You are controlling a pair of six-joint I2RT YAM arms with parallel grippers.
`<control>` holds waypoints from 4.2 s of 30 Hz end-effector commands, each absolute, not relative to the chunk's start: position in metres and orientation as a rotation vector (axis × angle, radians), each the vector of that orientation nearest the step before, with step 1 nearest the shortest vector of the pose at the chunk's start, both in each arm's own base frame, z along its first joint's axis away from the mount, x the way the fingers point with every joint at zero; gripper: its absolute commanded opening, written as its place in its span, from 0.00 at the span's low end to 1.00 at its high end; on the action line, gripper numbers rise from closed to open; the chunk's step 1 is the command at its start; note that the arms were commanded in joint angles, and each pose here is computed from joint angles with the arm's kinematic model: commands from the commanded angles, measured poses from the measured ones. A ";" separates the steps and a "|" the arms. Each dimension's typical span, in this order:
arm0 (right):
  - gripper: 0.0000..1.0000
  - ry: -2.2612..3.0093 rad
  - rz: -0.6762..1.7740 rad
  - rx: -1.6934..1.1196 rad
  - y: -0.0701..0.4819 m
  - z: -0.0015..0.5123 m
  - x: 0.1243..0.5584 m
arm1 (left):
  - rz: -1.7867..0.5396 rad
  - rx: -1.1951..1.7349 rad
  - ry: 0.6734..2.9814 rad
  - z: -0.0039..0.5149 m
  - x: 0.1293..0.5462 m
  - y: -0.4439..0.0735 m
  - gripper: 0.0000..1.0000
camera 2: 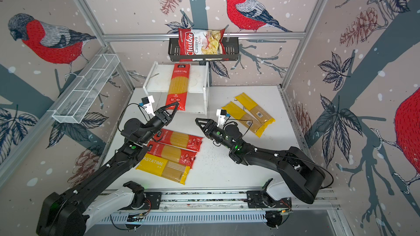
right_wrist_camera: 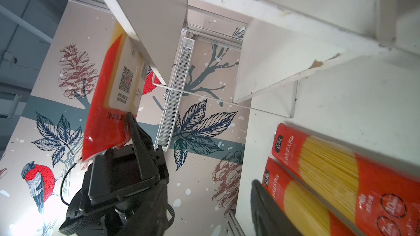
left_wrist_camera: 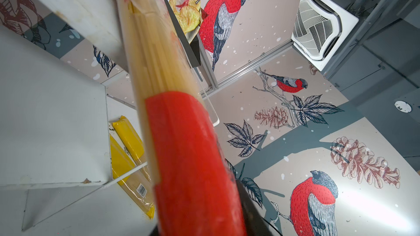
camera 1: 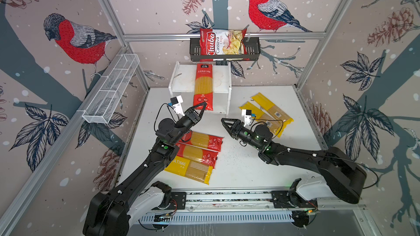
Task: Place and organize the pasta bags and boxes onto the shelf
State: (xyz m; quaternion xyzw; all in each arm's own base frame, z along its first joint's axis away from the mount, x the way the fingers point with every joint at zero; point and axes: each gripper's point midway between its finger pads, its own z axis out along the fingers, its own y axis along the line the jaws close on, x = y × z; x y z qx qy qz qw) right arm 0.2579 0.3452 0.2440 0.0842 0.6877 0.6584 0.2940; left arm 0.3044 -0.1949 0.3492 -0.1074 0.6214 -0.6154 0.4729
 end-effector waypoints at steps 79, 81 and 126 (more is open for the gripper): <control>0.58 1.979 1.539 0.064 0.363 0.203 0.252 | -1.399 -0.394 1.448 0.370 0.340 -0.105 0.54; 0.58 1.996 1.506 0.061 0.361 0.199 0.253 | -1.383 -0.382 1.450 0.371 0.334 -0.104 0.62; 0.50 2.595 1.357 0.171 0.358 0.040 0.240 | -0.712 -0.068 1.990 0.190 0.261 -0.169 0.72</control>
